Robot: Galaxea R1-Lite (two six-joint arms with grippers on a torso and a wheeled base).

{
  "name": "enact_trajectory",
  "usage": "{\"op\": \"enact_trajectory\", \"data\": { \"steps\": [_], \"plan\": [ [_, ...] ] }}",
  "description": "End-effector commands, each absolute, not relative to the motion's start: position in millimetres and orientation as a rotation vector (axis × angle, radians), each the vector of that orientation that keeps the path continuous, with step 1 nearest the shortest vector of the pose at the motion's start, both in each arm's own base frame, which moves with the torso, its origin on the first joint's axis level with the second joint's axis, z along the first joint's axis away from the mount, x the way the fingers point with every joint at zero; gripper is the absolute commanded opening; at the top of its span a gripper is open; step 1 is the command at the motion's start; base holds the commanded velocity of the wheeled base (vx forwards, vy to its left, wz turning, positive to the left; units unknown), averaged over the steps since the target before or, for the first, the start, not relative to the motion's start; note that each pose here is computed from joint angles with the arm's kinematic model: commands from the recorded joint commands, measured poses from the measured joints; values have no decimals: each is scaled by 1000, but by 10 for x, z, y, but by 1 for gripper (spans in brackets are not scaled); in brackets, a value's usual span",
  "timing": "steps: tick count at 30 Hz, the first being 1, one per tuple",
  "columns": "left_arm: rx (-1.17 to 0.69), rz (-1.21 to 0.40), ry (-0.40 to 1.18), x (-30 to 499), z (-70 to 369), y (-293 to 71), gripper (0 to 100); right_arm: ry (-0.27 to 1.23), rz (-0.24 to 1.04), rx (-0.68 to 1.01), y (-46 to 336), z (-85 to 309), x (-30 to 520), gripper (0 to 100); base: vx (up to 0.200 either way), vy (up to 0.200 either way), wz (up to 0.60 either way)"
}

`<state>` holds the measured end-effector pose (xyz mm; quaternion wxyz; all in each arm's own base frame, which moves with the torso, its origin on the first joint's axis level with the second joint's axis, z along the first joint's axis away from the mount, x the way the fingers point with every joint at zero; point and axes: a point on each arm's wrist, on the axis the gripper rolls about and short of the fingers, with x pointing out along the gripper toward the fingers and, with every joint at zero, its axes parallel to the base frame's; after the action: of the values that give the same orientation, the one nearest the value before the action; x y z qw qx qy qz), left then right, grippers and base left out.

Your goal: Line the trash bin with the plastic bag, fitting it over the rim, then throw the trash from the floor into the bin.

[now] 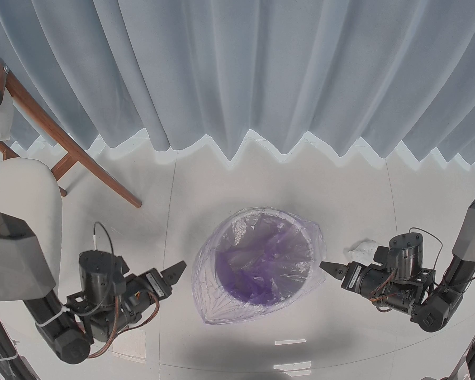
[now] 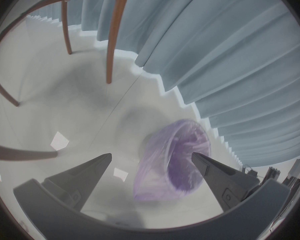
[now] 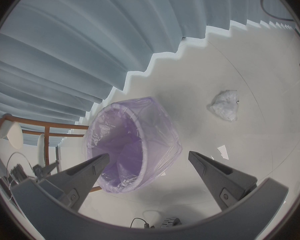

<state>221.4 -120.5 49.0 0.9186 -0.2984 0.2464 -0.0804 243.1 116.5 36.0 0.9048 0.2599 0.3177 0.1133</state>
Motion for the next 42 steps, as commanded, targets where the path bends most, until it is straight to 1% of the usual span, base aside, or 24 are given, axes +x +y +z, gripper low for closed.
{"op": "enact_trajectory", "data": {
  "steps": [1, 2, 4, 6, 8, 10, 13, 18, 29, 32, 35, 36, 40, 42],
  "plan": [
    [-572, -199, 495, 2723, 273, -1324, 100, 652, 272, 512, 1351, 395, 2400, 100, 0, 0, 0],
    [-572, -199, 495, 2723, 273, -1324, 100, 652, 272, 512, 1351, 395, 2400, 100, 0, 0, 0],
    [-511, -235, 466, 2817, 278, -1383, 100, 671, 308, 481, 1490, 346, 2424, 100, 0, 0, 0],
    [-499, -239, 456, 2833, 289, -1391, 100, 708, 299, 450, 1516, 263, 2443, 100, 0, 0, 0],
    [-495, -240, 439, 2843, 330, -1384, 100, 759, 286, 386, 1555, 151, 2507, 100, 0, 0, 0],
    [-496, -241, 425, 2840, 376, -1371, 100, 763, 285, 371, 1597, 133, 2575, 100, 0, 0, 0],
    [-516, -223, 346, 2815, 605, -1319, 100, 783, 275, 358, 1699, 101, 2739, 100, 0, 0, 0],
    [-537, -229, 285, 2754, 807, -1272, 100, 843, 238, 331, 1807, 16, 2945, 100, 0, 0, 0],
    [-561, -234, 205, 2718, 961, -1250, 100, 865, 193, 307, 1966, -198, 3239, 100, 0, 0, 0],
    [-575, -265, 159, 2654, 1078, -1270, 100, 861, 186, 307, 1993, -244, 3285, 100, 0, 0, 0],
    [-581, -283, 144, 2617, 1136, -1296, 100, 852, 176, 302, 2009, -268, 3317, 100, 0, 0, 0],
    [-582, -286, 140, 2602, 1152, -1294, 100, 845, 176, 303, 2012, -251, 3324, 0, 0, 0, 0],
    [-585, -285, 131, 2556, 1193, -1264, 100, 831, 184, 303, 2019, -181, 3313, 0, 0, 0, 0],
    [-586, -280, 126, 2540, 1206, -1232, 100, 795, 204, 300, 2002, -6, 3308, 0, 0, 0, 0]
  ]
}}
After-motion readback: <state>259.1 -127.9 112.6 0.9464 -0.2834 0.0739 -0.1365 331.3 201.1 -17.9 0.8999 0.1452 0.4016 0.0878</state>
